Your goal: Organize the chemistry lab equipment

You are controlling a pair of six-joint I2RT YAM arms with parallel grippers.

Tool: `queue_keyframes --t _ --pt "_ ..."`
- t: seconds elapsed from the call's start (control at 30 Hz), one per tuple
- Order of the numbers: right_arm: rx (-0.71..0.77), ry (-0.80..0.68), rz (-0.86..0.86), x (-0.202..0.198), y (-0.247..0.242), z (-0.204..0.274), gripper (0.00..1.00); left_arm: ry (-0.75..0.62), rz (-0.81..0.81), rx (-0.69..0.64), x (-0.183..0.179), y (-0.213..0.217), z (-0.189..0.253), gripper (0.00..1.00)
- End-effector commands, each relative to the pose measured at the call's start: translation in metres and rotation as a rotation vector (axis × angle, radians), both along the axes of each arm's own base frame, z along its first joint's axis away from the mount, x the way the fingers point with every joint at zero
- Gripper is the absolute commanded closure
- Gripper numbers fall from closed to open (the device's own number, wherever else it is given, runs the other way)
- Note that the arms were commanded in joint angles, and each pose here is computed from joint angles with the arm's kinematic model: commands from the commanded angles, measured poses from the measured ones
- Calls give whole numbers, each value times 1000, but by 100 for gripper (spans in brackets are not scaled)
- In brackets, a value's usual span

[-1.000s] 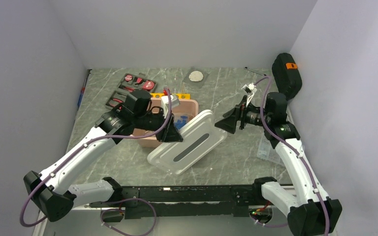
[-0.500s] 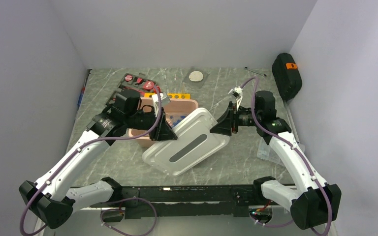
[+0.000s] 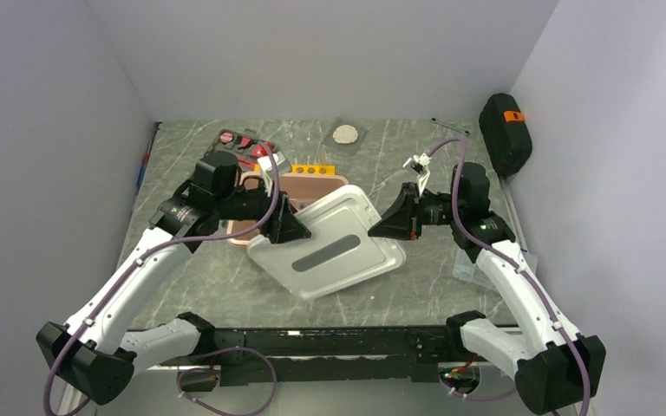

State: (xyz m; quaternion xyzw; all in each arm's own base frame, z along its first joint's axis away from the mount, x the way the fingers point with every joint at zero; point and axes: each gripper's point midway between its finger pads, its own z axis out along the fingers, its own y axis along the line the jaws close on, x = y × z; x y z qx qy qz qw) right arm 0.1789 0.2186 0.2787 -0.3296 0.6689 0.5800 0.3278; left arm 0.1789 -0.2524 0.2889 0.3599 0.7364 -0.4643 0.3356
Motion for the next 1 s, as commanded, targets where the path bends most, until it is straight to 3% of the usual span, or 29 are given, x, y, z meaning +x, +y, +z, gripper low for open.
queue_keyframes --t 0.0,0.1,0.43,0.63,0.97 --pt "0 -53 -252 46 -7 18 100 -77 132 -64 32 13 22 18" --pt "14 -1 -272 52 -8 17 100 -99 193 -116 45 24 32 1" --pt "109 145 -380 66 -11 26 100 -182 721 -50 106 113 39 1" --pt "224 288 -458 79 -11 28 100 -176 1079 111 125 180 12 1" --pt "340 450 -592 97 -7 20 100 -155 1118 127 127 191 -7 1"
